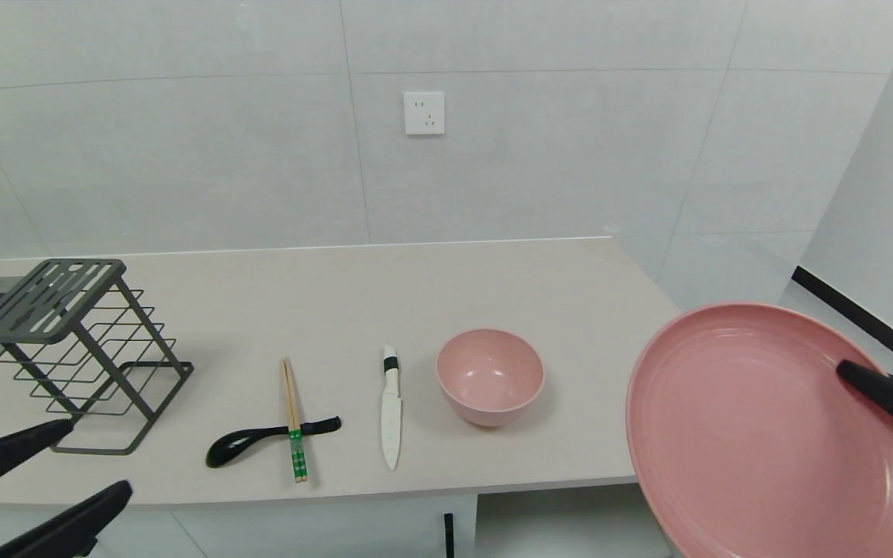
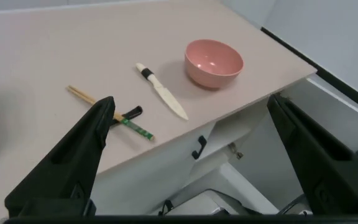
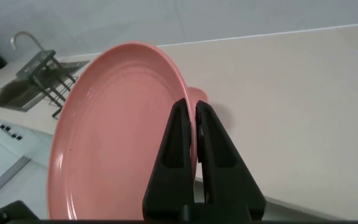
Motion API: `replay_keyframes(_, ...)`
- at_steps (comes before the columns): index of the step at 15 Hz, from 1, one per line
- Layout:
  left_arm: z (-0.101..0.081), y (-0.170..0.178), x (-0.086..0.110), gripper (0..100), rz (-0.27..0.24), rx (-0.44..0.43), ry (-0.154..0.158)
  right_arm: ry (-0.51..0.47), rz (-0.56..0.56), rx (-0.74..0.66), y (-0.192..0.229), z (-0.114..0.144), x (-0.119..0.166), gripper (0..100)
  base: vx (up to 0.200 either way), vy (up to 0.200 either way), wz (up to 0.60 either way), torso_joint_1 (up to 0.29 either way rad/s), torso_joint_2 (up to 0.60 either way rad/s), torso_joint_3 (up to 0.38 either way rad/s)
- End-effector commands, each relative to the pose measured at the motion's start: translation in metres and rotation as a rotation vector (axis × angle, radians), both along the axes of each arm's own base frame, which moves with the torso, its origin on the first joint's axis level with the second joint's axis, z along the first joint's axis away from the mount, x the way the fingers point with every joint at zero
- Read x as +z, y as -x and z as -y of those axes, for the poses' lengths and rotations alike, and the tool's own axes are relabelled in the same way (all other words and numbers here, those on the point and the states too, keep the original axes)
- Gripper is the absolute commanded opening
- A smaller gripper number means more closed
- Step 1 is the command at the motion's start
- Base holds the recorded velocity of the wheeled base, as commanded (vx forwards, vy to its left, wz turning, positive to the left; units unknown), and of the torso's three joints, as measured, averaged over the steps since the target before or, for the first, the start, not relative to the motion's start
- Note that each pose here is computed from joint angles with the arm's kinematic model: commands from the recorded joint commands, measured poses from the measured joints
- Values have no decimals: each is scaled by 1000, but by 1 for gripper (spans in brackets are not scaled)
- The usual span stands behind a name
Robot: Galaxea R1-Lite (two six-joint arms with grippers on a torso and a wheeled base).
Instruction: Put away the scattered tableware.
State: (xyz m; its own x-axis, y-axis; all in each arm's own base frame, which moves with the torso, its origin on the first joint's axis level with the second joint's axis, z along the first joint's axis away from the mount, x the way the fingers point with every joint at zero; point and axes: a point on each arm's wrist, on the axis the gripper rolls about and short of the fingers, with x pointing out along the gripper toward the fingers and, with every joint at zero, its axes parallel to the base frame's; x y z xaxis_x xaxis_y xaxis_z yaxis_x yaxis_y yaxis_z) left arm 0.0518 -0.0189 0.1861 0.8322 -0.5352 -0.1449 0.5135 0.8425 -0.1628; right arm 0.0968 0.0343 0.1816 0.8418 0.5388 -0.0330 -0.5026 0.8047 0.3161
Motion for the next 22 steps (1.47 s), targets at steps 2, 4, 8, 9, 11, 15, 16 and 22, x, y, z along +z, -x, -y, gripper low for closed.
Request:
replay_keyframes(2, 22, -57, 0, 100, -111, -98, -27, 34, -78, 47, -17, -10, -11, 0, 0, 0, 0, 0, 0, 0)
replay_keyframes(4, 30, -79, -7, 100, -152, -109, -39, 30, -86, 40, -16, -9, -12, 0, 0, 0, 0, 0, 0, 0)
replay_keyframes(8, 40, -112, -28, 100, -276, -86, -80, 30, -90, 31, -16, -8, -13, 0, 0, 0, 0, 0, 0, 0)
replay_keyframes(9, 43, -118, -29, 100, -289, -70, -92, 36, -90, 31, -16, -8, -14, 0, 0, 0, 0, 0, 0, 0)
replay_keyframes(11, 53, -127, -32, 100, -306, -71, -110, 39, -96, 32, -16, -8, -16, 0, 0, 0, 0, 0, 0, 0)
replay_keyframes(15, 65, -135, -40, 100, -347, -117, -132, 42, -107, 30, -15, -7, -19, 0, 0, 0, 0, 0, 0, 0)
replay_keyframes(16, 68, -139, -44, 100, -365, -120, -139, 42, -107, 30, -15, -7, -19, 0, 0, 0, 0, 0, 0, 0)
replay_keyframes(22, 103, -180, -52, 100, -374, -180, -157, 44, -110, 16, -15, -5, -20, 0, 0, 0, 0, 0, 0, 0)
